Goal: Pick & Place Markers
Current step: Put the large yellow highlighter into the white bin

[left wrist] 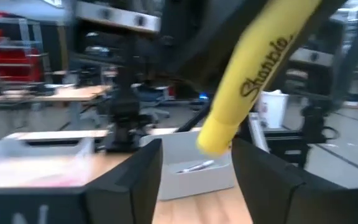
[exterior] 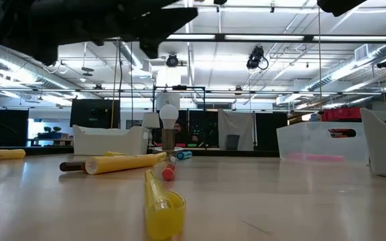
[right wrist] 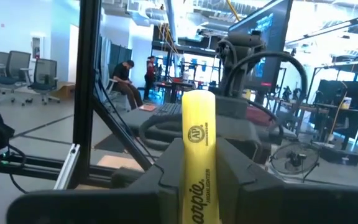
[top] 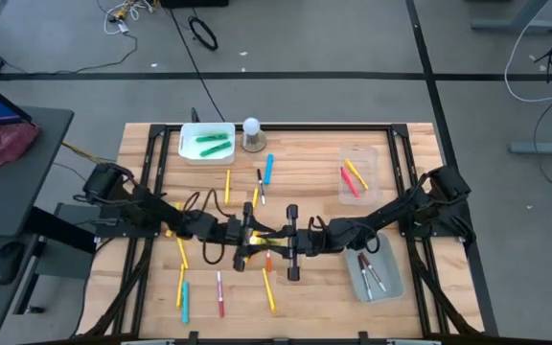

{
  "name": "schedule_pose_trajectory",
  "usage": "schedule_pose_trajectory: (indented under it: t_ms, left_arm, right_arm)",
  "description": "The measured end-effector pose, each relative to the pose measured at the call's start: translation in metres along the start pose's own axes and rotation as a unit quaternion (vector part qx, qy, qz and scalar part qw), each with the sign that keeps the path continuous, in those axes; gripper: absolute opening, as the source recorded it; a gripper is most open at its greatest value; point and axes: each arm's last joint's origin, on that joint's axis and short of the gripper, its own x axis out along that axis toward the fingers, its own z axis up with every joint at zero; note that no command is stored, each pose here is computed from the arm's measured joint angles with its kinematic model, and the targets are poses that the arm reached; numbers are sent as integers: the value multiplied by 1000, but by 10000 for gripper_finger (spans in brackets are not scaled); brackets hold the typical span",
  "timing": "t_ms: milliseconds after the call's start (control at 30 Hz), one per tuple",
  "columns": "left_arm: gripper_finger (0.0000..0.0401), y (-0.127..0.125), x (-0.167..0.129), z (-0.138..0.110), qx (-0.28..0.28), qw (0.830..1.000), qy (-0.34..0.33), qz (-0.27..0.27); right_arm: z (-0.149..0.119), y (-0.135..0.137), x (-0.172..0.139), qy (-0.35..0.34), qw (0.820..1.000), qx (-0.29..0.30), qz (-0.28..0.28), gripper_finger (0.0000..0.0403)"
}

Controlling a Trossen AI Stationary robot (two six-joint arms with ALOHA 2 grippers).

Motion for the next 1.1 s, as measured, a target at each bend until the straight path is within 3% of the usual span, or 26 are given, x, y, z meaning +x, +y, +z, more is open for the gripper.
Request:
schedule_pose_trajectory:
  t_ms: [133, 267, 400, 633, 733, 833, 933, 1000, 1100]
  left_arm:
    - [238, -2, 14, 7, -3, 1000, -17, -16]
    - [241, -5, 16, 8, 19, 999, -18, -19]
    - [197, -9, 15, 9, 22, 999, -19, -21]
    - [70, -8, 15, 8, 29, 999, -17, -19]
    - [69, -8, 15, 5, 28, 999, -2, -17]
    - [69, -6, 15, 2, 32, 999, 21, 10]
    - [69, 1, 12, 2, 45, 993, 79, 73]
    - [69, 10, 9, 10, 55, 981, 129, 131]
    - [69, 31, 3, 27, 78, 946, 227, 220]
  right_arm:
    - [-1, 0, 0, 4, 1000, -1, 1, 49]
    - [-2, 0, 0, 8, 1000, -3, 1, 51]
    - [-3, 1, 0, 15, 1000, -5, 3, 52]
    - [-5, 1, 0, 28, 999, 20, 1, 86]
    - [-5, 3, -1, 34, 999, 14, 5, 115]
    - [9, 6, -8, 48, 999, -7, -5, 140]
    - [29, 7, -20, 78, 996, -25, -41, 155]
    - [36, 7, -28, 113, 991, -41, -64, 159]
    - [44, 8, -38, 140, 985, -49, -90, 160]
